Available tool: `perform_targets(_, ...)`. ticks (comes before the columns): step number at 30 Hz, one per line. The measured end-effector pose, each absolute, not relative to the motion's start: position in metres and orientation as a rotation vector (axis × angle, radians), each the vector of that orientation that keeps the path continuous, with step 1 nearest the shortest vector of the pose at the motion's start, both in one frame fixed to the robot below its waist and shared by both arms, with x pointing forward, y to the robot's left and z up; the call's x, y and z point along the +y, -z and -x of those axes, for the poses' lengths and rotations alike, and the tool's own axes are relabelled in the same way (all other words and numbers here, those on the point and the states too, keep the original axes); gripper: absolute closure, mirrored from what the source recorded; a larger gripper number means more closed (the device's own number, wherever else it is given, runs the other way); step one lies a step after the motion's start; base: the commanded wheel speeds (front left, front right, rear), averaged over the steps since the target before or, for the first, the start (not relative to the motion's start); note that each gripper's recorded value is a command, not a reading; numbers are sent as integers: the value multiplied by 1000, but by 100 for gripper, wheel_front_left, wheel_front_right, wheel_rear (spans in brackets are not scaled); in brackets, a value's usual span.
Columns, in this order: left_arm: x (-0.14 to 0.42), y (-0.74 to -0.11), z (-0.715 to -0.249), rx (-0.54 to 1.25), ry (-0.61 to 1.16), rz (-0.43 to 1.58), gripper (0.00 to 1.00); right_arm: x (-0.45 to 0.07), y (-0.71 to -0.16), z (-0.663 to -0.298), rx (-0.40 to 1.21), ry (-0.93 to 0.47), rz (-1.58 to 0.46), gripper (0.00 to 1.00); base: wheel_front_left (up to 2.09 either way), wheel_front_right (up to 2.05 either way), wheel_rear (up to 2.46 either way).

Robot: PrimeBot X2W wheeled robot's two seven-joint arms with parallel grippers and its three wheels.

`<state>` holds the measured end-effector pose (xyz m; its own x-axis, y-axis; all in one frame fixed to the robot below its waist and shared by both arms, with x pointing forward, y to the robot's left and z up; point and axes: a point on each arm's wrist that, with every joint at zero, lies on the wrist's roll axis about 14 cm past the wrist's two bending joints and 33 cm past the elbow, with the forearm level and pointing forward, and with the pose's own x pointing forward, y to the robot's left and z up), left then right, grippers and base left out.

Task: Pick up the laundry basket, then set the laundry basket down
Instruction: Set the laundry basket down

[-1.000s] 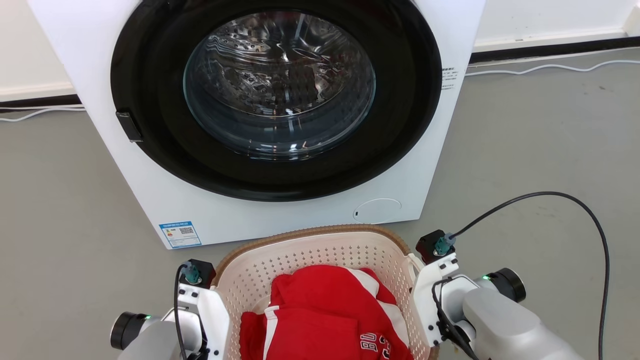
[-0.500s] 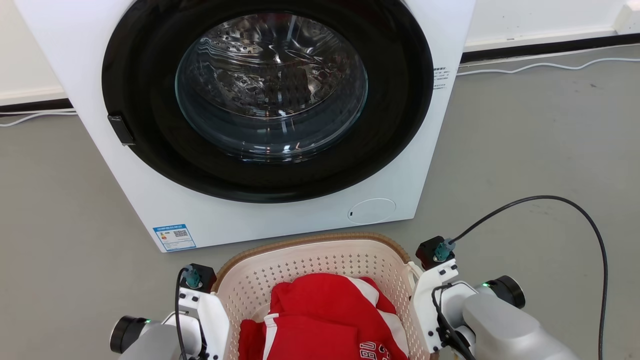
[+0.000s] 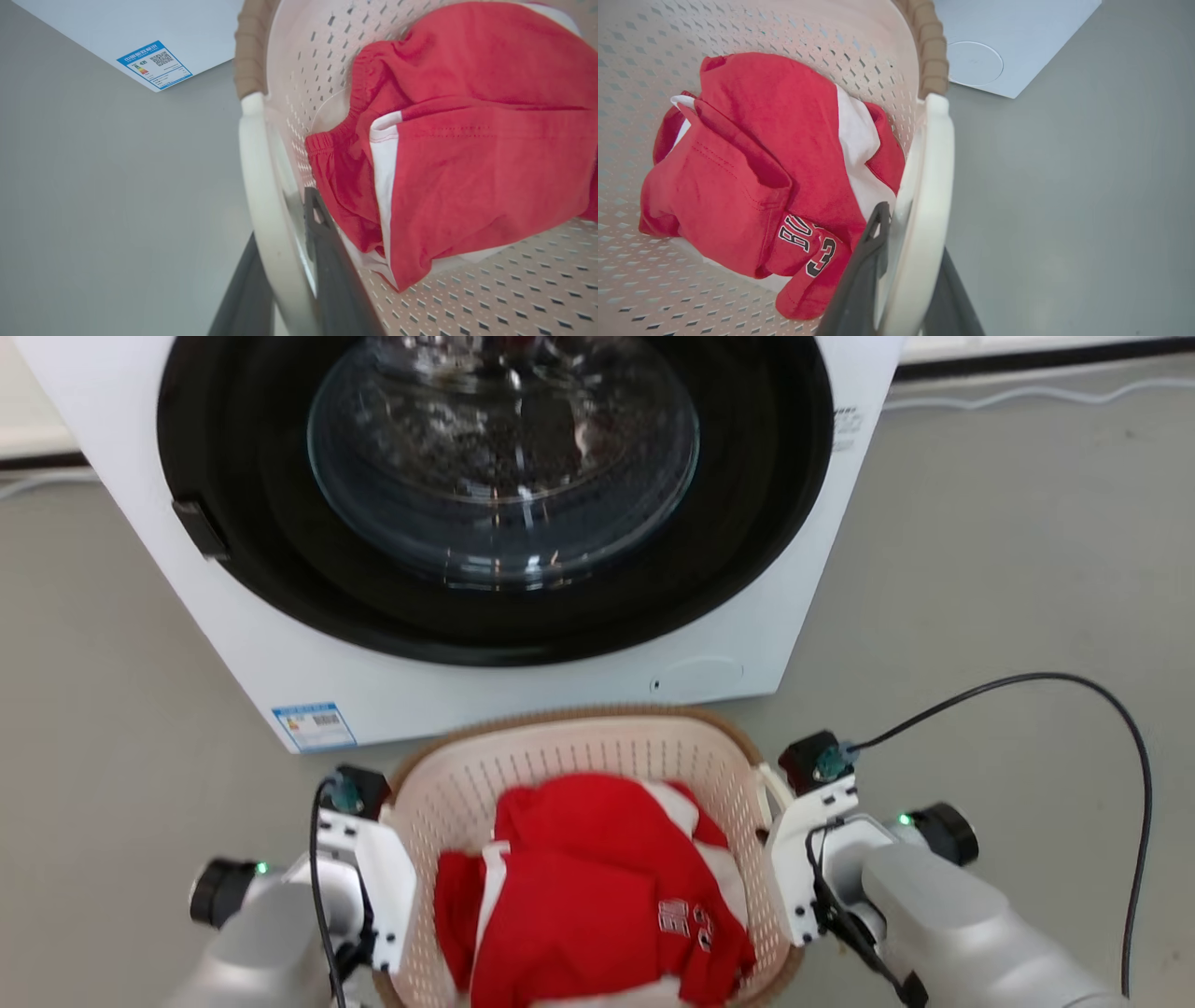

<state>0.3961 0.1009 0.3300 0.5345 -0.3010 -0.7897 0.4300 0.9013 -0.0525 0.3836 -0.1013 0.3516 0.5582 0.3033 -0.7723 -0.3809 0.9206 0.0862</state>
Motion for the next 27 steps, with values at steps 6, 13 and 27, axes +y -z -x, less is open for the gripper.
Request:
perform_targets(6,108,-317,-421,894,421,-147,100,-97,-338,-408,860,-416,81,100,0,0,0)
perform_targets(13,113,-284,-444,902,402,-111,100,-94,-303,-432,848,-413,46,100,0,0,0)
perform_targets(27,124,-216,-478,867,347,-92,100,-84,-229,-476,839,-435,18,100,0,0,0)
